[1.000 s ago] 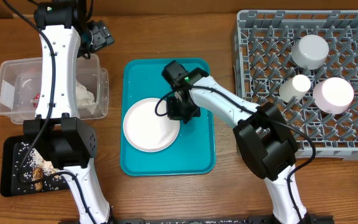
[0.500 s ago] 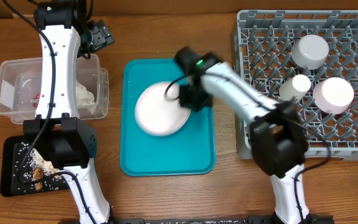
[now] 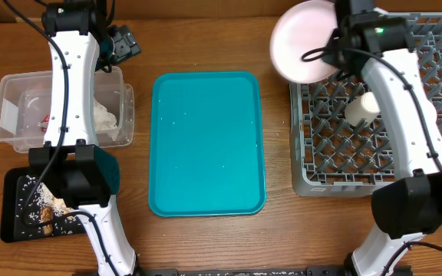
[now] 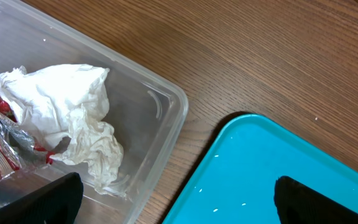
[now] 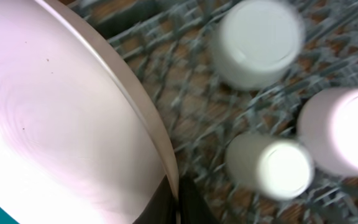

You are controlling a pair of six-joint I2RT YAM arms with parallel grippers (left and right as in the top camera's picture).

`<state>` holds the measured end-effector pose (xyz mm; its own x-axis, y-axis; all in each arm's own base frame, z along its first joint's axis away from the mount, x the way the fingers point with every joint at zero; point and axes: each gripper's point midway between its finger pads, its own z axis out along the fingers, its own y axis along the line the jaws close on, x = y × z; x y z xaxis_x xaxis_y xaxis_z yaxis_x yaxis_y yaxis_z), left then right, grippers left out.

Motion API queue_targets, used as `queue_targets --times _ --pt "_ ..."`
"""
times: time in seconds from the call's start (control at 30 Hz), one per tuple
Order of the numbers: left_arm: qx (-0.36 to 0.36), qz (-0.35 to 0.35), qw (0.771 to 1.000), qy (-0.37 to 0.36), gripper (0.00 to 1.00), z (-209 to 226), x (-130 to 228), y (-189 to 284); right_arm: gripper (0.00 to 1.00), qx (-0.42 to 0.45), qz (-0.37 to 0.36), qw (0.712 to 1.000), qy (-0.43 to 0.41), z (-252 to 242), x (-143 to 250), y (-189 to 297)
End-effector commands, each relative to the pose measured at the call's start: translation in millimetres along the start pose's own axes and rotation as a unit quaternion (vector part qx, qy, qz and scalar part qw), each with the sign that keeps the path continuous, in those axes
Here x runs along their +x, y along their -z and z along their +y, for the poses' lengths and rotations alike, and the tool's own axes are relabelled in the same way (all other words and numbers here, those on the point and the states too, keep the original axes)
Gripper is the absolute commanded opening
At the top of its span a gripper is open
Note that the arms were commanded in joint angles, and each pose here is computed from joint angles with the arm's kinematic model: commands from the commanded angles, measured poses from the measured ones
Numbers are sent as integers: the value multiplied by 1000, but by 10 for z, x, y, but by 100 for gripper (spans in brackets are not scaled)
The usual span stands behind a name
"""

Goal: Sort waste into correct bins and load items into the dishwasher
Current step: 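Stand the white plate upright at the back left of the rack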

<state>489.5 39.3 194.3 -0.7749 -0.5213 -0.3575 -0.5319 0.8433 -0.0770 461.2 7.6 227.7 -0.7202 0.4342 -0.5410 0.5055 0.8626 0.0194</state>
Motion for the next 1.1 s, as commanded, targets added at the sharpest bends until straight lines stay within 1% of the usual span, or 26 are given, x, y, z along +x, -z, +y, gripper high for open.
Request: queue_targets --times 0.0,0.13,0.27,0.5,0.67,1.07 --pt "0 -14 1000 2 100 -26 -49 65 4 68 -62 996 -15 -266 -273 -40" --pt "0 -14 1000 2 100 -26 -49 65 4 134 -126 983 -27 -447 -471 -122" --pt "0 -14 1000 2 100 -25 -48 64 4 151 -154 976 -35 -466 -517 -245" --pt "0 -14 1000 2 100 -25 -48 64 4 151 -143 978 -29 -451 -357 -462" --pt "0 -14 1000 2 100 -26 -49 65 4 111 -112 987 -19 -281 -206 -555" --pt "0 -14 1000 2 100 -26 -49 65 4 91 -98 991 -20 -204 -148 -575"
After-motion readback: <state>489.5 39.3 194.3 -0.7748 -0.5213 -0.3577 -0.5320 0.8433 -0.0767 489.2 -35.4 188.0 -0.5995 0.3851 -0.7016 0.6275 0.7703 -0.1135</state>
